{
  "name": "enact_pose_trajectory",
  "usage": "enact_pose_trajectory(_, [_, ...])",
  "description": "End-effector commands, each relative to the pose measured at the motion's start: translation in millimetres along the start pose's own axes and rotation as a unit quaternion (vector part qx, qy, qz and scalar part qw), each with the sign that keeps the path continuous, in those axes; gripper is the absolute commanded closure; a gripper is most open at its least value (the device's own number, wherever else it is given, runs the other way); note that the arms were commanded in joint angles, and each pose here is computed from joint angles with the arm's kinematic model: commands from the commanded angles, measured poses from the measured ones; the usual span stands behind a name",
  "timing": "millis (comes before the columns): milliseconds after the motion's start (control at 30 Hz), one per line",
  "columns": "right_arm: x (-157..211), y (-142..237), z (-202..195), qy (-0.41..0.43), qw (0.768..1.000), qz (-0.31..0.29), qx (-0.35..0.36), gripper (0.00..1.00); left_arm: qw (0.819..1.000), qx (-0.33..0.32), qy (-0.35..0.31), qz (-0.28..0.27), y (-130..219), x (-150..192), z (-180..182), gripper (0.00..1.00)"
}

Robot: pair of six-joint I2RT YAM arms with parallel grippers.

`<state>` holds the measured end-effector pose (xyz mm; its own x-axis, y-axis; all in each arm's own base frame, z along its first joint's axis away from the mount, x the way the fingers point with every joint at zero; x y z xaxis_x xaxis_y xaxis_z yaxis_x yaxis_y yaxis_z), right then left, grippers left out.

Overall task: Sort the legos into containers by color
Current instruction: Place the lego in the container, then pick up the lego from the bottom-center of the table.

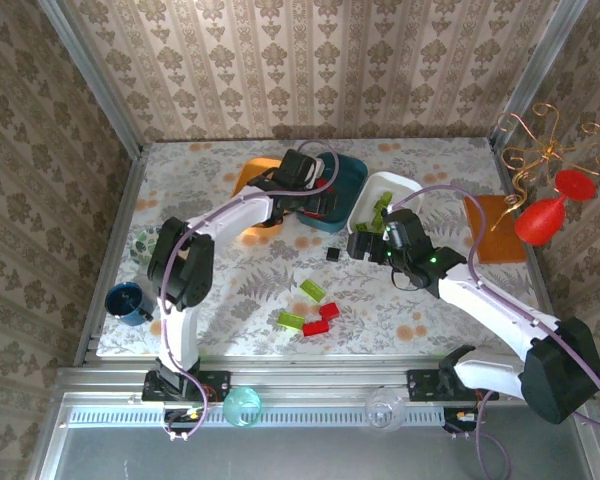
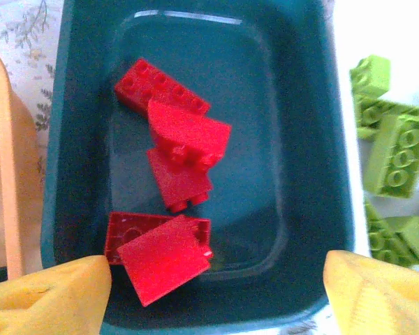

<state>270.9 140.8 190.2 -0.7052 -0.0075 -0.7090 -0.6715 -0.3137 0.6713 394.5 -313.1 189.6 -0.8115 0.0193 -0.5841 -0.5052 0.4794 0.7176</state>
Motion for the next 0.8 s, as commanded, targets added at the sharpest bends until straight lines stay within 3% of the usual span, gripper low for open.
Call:
enact_pose_trajectory(0, [10,-4,7,0.008,1.0,0.022,-0.018,0.06,0.996,0.065,0.007,-0.062,58,-25,-29,0.16])
enact_pose_trajectory(133, [16,-12,25,0.04,0.997,0.04,-0.049,0.08,0.991,0.096,0.023,-0.093,92,-11,-31,0.1])
enact_pose_trajectory(300, [32,-31,62,0.132,0.984,0.096,-0.078,0.12,0.988,0.091,0.041,-0.115,128,34,-12,0.0])
enact_pose_trajectory(500, [66,-62,91,0.209,0.959,0.174,-0.079,0.18,0.989,0.049,0.07,-0.124,163,94,31,0.0])
enact_pose_trajectory(767, [96,-85,109,0.272,0.934,0.225,-0.051,0.19,0.985,0.022,0.112,-0.132,185,151,72,0.0])
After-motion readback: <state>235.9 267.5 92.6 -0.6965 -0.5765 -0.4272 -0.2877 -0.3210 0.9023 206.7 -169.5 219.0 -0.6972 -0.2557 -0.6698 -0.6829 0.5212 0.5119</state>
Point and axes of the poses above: each hand's point on the last joint's axis, 136 mm out from that joint toward the fingers, its own y axis back along the fingers, its own z axis along the line the jaws close on, x = y × z, the point moved 6 cm from there along y, back along the fingers, and after that the axes turned 14 degrees about y, right-handed, at the moved point
